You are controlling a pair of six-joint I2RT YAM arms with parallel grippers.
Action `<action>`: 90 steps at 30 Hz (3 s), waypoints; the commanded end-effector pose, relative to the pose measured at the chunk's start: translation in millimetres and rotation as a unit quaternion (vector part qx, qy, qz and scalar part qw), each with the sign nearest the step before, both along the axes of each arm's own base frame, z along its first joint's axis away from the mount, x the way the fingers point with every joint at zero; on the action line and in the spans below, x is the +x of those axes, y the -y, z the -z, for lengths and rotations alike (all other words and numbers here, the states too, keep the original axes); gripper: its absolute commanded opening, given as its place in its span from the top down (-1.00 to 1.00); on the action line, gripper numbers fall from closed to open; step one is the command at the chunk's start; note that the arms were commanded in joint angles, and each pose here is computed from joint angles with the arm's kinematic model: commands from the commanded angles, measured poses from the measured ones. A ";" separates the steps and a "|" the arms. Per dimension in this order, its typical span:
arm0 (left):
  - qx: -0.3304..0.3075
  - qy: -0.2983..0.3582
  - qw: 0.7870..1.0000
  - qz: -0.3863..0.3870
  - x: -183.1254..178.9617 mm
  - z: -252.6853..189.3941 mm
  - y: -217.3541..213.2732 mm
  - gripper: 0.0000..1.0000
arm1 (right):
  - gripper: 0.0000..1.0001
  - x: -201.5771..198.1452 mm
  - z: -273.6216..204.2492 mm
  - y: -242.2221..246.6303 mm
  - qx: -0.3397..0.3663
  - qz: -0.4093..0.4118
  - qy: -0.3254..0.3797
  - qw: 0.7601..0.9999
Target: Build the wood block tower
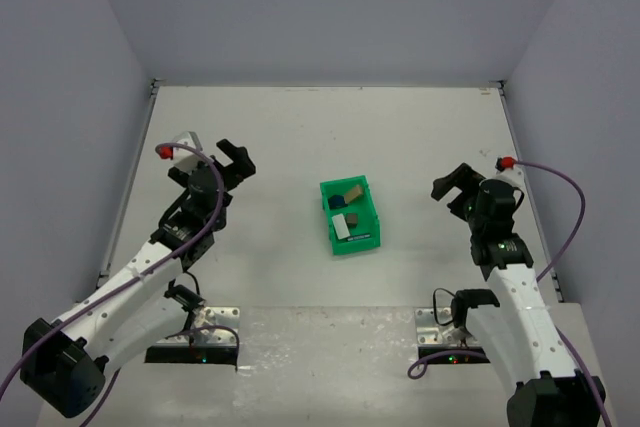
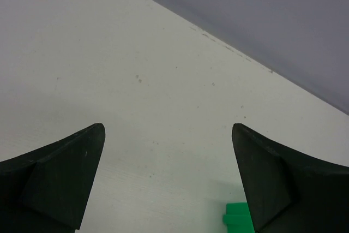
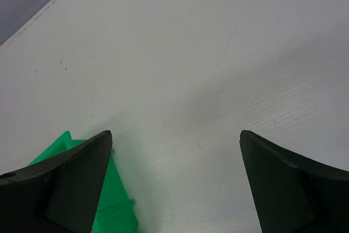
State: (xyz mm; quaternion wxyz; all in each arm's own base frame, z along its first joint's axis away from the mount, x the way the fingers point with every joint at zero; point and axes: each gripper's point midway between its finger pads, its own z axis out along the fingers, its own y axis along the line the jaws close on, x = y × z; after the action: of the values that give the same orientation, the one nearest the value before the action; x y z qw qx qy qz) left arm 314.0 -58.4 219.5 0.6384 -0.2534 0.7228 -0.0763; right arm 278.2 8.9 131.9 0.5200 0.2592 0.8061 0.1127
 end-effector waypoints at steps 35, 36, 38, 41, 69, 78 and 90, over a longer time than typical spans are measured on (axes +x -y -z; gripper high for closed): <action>-0.009 0.002 1.000 0.018 11.2 3.8 11.3 -1.00 | -0.15 -12.6 83.7 -182.1 -0.259 -0.412 -0.176 0.856; -0.009 0.001 1.000 0.015 11.2 3.8 10.3 -1.00 | 0.04 -10.5 85.8 -180.4 -0.266 -0.403 -0.180 0.857; -0.010 0.002 1.000 0.013 10.9 3.3 9.4 -1.00 | 0.39 -2.6 81.5 -173.9 -0.285 -0.372 -0.175 0.866; -0.011 0.003 1.000 0.012 10.6 3.4 9.3 -1.00 | 0.72 6.5 67.9 -164.0 -0.298 -0.333 -0.158 0.880; -0.019 0.012 1.000 -0.009 0.4 -2.8 -2.2 -1.00 | 1.00 19.7 -60.9 -23.1 -0.735 0.008 -0.318 0.599; -0.016 0.010 1.000 -0.019 -1.7 -2.5 -6.5 -1.00 | 1.00 47.4 -51.7 -40.9 -0.824 -0.055 -0.351 0.442; -0.012 0.002 1.000 -0.022 0.4 0.6 -6.5 -1.00 | 1.00 30.4 -3.9 -44.7 -0.771 -0.200 -0.490 0.355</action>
State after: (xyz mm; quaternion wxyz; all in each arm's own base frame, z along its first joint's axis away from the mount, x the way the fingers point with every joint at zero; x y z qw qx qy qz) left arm 311.6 -55.6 208.4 0.6288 -0.2624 0.7287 -0.0690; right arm 319.4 51.7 123.1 0.0973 -0.3268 0.7001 -0.6273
